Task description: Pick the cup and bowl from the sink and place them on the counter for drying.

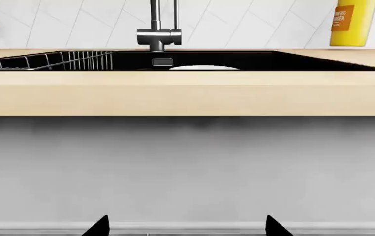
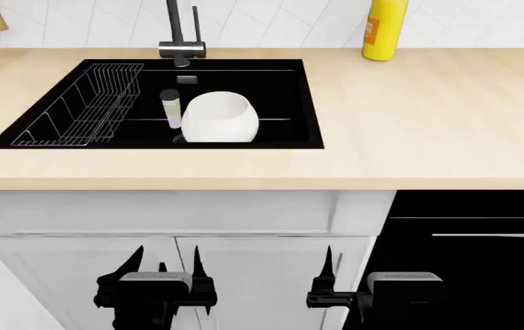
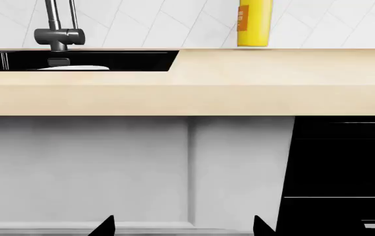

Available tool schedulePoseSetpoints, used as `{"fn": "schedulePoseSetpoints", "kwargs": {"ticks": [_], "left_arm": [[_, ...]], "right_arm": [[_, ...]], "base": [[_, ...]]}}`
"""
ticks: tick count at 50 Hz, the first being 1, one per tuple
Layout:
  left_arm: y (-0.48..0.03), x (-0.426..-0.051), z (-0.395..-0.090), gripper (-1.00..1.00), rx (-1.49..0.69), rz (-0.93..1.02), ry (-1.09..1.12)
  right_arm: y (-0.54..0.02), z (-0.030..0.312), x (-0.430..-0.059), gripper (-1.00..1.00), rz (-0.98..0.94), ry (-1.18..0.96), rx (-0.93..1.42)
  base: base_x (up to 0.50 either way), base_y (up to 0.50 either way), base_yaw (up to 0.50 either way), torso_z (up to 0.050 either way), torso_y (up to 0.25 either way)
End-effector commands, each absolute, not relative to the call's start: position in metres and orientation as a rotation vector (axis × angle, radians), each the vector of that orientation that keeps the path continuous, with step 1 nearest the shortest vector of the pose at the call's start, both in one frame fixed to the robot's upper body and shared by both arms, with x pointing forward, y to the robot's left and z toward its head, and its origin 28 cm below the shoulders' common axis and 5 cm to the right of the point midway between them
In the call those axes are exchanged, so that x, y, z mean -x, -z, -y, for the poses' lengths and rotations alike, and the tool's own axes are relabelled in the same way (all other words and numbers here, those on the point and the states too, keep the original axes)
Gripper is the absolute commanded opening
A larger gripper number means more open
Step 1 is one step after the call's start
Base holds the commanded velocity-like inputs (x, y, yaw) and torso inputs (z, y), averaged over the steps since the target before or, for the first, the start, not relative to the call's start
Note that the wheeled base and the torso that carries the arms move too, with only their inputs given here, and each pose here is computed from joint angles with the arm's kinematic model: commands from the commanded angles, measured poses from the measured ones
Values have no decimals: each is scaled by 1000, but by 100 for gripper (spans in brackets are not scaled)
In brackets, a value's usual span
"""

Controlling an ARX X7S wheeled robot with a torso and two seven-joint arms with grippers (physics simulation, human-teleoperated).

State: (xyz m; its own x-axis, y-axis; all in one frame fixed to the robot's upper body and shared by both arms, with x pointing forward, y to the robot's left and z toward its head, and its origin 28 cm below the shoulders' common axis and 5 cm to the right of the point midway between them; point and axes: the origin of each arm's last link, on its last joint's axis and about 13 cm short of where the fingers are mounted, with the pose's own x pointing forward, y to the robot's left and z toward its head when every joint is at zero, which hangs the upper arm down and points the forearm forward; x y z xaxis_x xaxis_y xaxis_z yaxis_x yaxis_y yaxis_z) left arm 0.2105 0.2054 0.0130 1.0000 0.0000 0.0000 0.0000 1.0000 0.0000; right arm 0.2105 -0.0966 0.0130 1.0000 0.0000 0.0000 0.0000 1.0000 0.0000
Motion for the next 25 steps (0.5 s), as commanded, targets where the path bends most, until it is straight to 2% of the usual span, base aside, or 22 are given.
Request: {"fn": "schedulePoseSetpoints", "kwargs": {"ticks": [1,25], "left_arm": [[-13,-209,-205,100,-5,-6,12],[-16,-215,-204,100,-24,-10,-14]], "right_arm": [[-14,96,-211,100,8,-5,2],[-14,95,-210,100,8,2,16]], "base": [[0,0,0,0,0],[0,0,0,0,0]]}}
